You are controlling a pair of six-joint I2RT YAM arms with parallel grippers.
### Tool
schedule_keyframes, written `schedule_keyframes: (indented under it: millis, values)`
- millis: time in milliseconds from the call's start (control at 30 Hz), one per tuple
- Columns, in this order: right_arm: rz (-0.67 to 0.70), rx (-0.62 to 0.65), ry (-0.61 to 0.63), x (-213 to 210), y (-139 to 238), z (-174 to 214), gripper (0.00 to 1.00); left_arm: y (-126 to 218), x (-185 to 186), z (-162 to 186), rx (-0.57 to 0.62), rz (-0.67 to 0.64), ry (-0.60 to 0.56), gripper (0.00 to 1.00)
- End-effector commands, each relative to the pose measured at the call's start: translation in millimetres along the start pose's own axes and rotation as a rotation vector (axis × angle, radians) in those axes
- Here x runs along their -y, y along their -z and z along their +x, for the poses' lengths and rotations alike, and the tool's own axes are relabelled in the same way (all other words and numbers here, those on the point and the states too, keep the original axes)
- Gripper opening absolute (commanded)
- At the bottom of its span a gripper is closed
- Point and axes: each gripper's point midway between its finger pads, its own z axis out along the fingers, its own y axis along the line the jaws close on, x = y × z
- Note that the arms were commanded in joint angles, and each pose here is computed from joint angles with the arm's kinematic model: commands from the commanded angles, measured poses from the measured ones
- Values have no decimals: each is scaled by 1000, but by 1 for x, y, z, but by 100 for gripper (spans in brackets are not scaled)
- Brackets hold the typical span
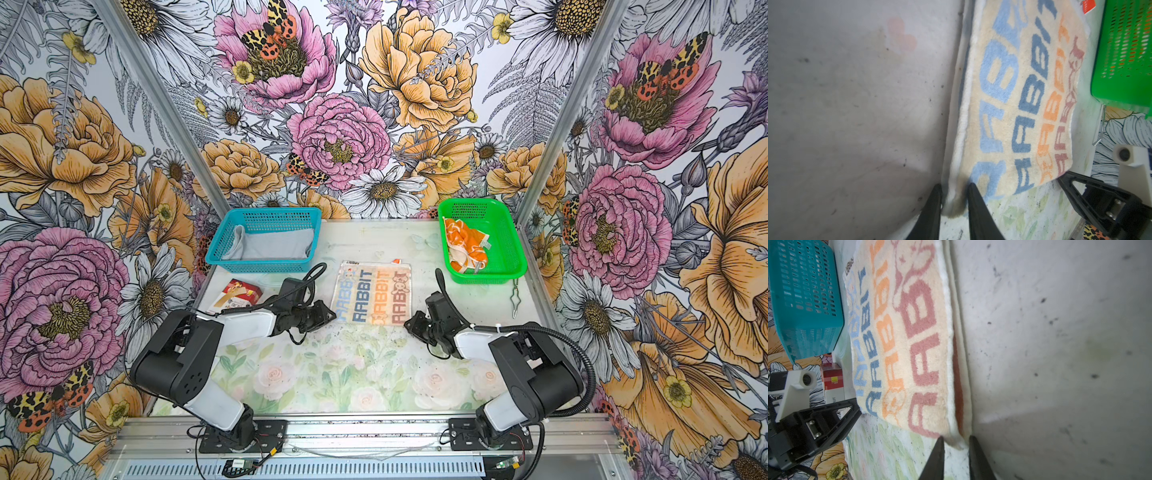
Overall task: Fold and stack the towels
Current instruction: 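Lower both grippers and pinch the folded towel's near edge, then lift the near edge and fold it over toward the far edge with both grippers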
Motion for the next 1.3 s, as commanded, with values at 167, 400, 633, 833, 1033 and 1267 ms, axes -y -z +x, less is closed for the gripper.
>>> schedule_keyframes:
  millis: [167, 400, 633, 833, 1033, 1267]
  values:
    - [26, -27, 15, 8, 6, 7, 3, 6, -5, 14, -38, -25, 3, 0]
    - [77, -70, 23, 25, 30, 32, 0, 16, -12, 46, -89, -55, -16, 0]
    - [28, -127, -32, 36, 60, 71, 0, 43, -18, 92, -116, -99, -29, 0]
    - [-38, -117, -35, 12, 83, 86, 0, 75, -4, 118, -91, -70, -4, 0]
    - [-77, -51, -18, -13, 93, 67, 0, 83, 3, 105, -73, -46, -13, 0]
    - [-28, -45, 56, -38, 80, 36, 0, 81, 25, 70, -55, -19, -48, 0]
